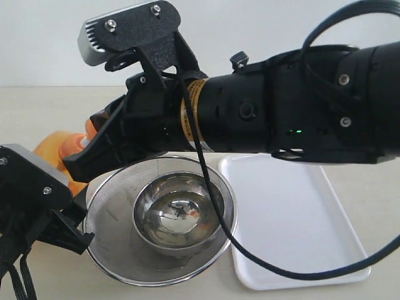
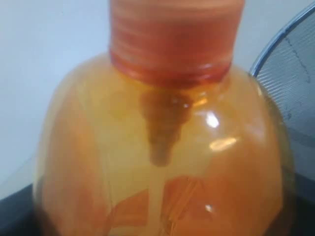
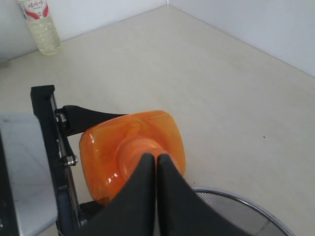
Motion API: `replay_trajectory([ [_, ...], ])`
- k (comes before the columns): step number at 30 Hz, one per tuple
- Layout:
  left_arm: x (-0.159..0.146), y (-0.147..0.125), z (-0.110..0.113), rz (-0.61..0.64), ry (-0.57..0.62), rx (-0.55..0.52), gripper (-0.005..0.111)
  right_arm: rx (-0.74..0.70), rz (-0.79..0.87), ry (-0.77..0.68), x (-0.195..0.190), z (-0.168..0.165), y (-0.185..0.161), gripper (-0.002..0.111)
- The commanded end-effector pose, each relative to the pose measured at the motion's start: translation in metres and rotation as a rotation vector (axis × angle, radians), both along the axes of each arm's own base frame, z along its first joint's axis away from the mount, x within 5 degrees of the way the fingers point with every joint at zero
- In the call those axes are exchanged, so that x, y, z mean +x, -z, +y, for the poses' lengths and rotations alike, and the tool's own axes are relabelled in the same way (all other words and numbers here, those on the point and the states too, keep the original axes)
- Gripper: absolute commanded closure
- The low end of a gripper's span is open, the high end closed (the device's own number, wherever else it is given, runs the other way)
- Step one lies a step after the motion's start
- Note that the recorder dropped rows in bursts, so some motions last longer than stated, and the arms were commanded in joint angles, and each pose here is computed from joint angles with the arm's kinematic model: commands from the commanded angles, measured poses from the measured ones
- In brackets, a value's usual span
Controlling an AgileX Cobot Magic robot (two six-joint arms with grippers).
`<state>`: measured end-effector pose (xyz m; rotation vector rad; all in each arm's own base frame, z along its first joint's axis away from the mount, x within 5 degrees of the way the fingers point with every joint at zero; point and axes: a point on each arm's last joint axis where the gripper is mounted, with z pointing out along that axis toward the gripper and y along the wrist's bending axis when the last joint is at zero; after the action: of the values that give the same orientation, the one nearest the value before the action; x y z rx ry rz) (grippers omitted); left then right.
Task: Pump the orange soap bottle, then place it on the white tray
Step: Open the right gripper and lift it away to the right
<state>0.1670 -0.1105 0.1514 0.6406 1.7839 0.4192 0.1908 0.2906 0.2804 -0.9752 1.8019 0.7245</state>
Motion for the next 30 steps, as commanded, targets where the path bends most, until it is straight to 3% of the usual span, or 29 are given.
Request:
replay_trajectory([
  [1,0.002,-0.01,-0.014,-0.058,0.089,-0.053,0.102,-0.045,-0.05,0.057,-0.003,-0.014,-0.009,0.108],
  [9,0.002,-0.009,-0.012,-0.056,0.068,-0.057,0.102,0.046,-0.148,0.159,-0.017,-0.052,-0.065,0.108],
  [15,0.003,-0.01,-0.01,-0.061,0.038,-0.085,0.102,0.055,-0.212,0.233,-0.024,-0.075,-0.086,0.108],
  [21,0.003,-0.01,-0.008,-0.063,-0.001,-0.123,0.102,0.027,-0.222,0.314,-0.024,-0.089,-0.07,0.108],
  [24,0.003,-0.01,-0.008,-0.06,-0.015,-0.175,0.102,0.023,-0.265,0.434,-0.019,-0.1,-0.053,0.108],
  [26,0.003,-0.01,-0.007,-0.057,-0.026,-0.199,0.102,0.069,-0.21,0.554,-0.016,-0.11,-0.039,0.108],
  [30,0.003,-0.011,-0.007,-0.06,-0.045,-0.278,0.102,0.007,-0.242,0.674,-0.014,-0.125,-0.022,0.108],
])
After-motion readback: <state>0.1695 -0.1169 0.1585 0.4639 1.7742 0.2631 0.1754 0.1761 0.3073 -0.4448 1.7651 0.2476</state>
